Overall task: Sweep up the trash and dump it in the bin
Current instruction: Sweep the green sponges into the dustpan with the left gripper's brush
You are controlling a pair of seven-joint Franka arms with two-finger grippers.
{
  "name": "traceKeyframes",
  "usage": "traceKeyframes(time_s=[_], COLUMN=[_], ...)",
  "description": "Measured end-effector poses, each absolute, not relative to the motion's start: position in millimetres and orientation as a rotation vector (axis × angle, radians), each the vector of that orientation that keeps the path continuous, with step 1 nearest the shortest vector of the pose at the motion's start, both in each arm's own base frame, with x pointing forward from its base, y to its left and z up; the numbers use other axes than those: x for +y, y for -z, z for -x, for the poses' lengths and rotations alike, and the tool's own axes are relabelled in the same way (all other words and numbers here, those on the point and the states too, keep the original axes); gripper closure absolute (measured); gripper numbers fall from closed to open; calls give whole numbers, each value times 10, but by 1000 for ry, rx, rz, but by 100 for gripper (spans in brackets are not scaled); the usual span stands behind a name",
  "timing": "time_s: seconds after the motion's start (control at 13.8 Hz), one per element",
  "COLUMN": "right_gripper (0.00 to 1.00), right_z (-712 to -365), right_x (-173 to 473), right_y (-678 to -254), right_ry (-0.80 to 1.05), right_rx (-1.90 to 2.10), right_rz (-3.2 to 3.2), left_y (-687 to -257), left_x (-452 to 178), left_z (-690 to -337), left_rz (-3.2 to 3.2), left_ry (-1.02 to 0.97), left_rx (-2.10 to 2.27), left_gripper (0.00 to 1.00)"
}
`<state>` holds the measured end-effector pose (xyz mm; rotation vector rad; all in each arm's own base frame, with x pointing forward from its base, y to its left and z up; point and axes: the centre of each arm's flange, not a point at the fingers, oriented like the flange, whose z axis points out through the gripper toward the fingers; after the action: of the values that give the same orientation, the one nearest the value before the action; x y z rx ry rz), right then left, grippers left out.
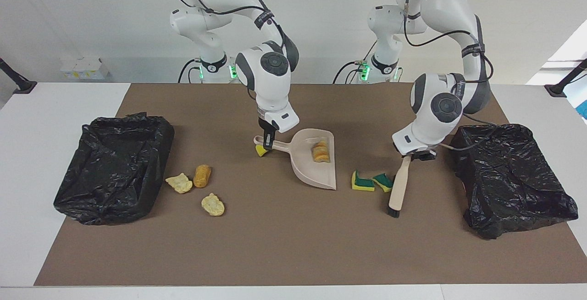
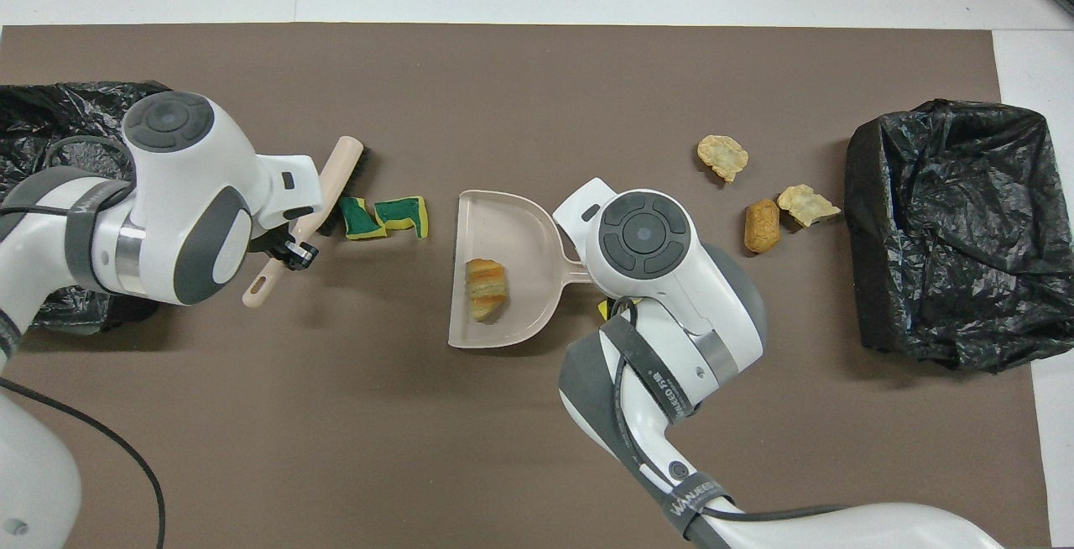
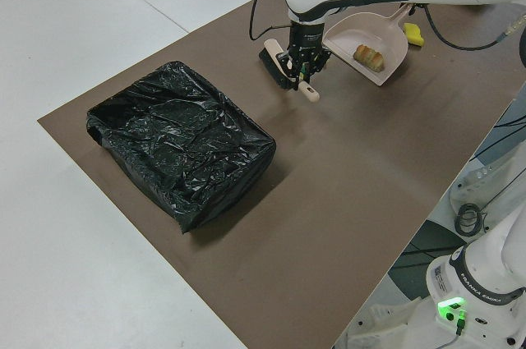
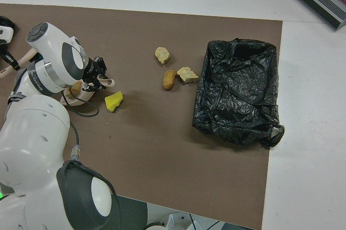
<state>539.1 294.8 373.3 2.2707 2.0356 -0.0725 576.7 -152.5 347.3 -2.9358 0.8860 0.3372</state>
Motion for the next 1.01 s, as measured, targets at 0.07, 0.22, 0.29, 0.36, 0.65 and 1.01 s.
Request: traceKeyframes(time_s=[0.07,0.22,0.29,0.36,0.65,1.01], right_gripper=[67,67,67,67,67,67], right_z=[-5391,-5388,-5382,-5376,-5371,-5365], right_x=[2948,2953,2964,2975,2981,2991], right_y=[-3733,-3733,-3733,-3733,-3730,-3731], right_ry=[72,72,72,72,72,72], right_rx=[2033,2030,2031,2032,2033,2034], right_rz=[-2273,-2276,-2274,-2273,-2273,-2272], left_y=[-3482,-3516,-3539,-3561,-3699,-4392], left_x=[-1746,-2107,-2246,-2368,-2734,-2635], left_z=[-5656,-5417,-5304,-5207,-5008,-4903], left_rz=[2916,2903,2904,2913,3036,3128], left_ry=[-370,-450,-489,-521,-539,-442], left_rx=[938,1011,1036,1046,891,669], left_gripper=[74,74,74,74,74,74])
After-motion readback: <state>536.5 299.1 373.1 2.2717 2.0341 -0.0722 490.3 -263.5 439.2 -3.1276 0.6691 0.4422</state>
